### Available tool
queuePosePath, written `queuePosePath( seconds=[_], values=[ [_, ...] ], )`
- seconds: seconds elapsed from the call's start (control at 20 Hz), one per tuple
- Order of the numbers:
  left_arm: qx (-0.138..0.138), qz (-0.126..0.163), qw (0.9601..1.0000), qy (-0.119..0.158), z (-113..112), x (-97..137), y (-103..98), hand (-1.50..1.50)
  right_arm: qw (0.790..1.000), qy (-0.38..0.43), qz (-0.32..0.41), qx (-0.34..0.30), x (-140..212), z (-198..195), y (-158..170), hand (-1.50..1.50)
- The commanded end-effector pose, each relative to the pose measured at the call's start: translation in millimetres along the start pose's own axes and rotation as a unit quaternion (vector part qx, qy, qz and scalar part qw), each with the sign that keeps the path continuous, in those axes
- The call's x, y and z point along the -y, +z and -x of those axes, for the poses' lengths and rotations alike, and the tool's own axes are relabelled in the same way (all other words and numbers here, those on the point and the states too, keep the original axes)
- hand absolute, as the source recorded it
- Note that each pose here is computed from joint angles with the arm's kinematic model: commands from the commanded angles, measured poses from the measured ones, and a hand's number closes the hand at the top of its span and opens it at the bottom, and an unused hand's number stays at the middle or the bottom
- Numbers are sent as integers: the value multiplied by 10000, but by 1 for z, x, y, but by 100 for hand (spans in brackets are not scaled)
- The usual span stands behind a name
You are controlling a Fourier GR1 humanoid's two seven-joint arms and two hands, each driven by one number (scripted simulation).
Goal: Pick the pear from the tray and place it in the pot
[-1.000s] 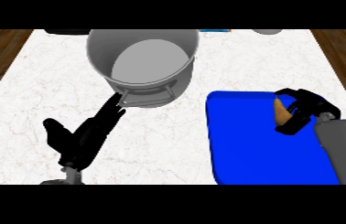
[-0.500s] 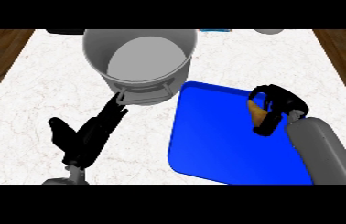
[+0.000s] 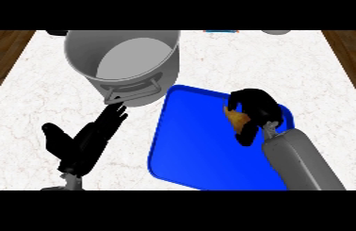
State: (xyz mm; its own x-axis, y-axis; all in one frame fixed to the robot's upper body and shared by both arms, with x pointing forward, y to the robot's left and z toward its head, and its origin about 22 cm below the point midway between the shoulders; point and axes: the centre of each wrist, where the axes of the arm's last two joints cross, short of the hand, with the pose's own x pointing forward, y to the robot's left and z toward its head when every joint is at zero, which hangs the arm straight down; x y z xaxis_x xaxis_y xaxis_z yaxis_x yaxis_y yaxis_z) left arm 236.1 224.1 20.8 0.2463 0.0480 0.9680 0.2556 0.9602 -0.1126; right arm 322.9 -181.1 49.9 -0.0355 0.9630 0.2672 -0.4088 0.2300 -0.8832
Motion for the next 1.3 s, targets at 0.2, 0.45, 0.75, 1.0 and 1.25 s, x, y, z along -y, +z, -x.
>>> queuePosePath(
  seconds=[0.2, 0.45, 0.75, 1.0, 1.25],
  values=[
    [24, -105, 9999, -24, -10, -2, -5, 0, 9861, -32, 1660, -20, 51, -30, 51, 150],
    [41, -44, 10000, 28, 6, 18, -8, 0, 9673, -408, 2368, 810, 93, -38, 83, 150],
    [-9, -44, 10000, -18, -1, 6, 1, 0, 9486, -891, 2618, 1537, 146, -74, 106, 150],
    [8, -16, 10000, -68, -5, -14, -8, 0, 9433, -1199, 2621, 1645, 182, -113, 105, 150],
    [-23, 105, 9999, -67, -2, 10, -8, 0, 9458, -1326, 2468, 1641, 198, -159, 74, 150]
  ],
)
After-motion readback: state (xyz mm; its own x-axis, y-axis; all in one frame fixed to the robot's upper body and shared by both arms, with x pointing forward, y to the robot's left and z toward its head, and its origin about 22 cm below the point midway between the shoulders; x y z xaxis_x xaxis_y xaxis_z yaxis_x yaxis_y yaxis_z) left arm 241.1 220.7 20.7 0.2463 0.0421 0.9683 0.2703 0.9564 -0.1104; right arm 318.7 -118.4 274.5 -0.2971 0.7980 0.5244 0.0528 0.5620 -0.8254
